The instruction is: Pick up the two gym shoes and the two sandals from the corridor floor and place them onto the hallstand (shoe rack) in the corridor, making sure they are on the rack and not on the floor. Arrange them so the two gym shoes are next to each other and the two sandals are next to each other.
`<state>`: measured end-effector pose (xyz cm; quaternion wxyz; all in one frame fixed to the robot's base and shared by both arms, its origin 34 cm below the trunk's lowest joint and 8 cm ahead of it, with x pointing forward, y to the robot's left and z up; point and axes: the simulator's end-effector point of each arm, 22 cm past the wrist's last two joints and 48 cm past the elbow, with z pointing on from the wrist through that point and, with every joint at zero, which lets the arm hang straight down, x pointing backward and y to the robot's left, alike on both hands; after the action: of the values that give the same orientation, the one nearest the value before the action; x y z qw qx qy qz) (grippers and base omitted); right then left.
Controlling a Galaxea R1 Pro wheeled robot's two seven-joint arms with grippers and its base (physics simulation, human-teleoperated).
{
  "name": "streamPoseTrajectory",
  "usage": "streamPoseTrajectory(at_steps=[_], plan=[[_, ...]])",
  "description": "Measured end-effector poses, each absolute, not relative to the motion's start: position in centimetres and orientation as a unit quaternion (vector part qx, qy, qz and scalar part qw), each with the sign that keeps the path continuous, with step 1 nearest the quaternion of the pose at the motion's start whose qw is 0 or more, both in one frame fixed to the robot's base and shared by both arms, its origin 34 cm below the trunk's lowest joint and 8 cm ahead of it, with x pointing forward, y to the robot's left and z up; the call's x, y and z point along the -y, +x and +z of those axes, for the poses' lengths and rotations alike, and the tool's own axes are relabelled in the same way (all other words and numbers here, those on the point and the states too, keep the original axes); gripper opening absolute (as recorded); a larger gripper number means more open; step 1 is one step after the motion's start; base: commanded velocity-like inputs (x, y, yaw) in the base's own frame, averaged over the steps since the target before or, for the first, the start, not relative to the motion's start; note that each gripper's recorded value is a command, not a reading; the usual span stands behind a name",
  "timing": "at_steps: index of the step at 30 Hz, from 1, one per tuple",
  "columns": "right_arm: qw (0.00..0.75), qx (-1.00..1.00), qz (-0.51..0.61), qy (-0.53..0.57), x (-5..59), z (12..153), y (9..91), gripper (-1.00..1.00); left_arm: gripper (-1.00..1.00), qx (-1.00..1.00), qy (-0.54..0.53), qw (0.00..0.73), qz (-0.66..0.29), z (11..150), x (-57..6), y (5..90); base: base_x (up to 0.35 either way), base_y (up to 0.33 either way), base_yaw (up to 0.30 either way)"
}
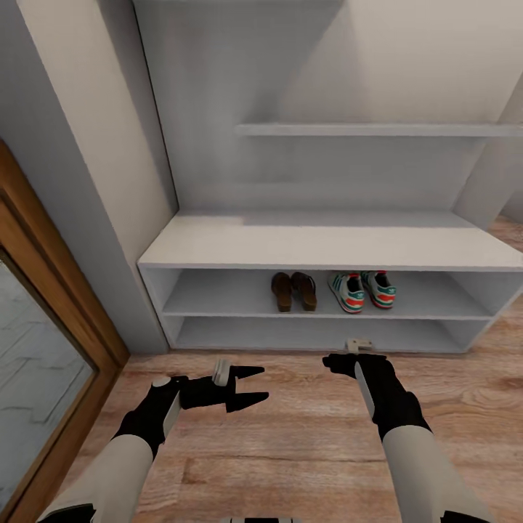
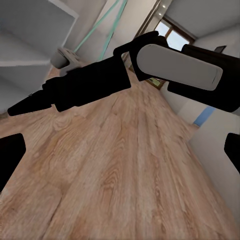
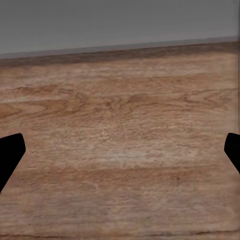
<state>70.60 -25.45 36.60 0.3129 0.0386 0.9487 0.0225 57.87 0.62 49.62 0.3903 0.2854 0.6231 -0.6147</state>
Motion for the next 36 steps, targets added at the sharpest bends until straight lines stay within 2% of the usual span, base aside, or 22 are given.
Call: streamPoseTrajectory(at_steps=[36], plan=[[0.373,-0.927,0.026,0.035,25.2,45.6,71.5,1.00,1.00,-0.593,0.329,0.436,-0.591,57.3,-0.7,57.5,0.000,0.000,0.000]])
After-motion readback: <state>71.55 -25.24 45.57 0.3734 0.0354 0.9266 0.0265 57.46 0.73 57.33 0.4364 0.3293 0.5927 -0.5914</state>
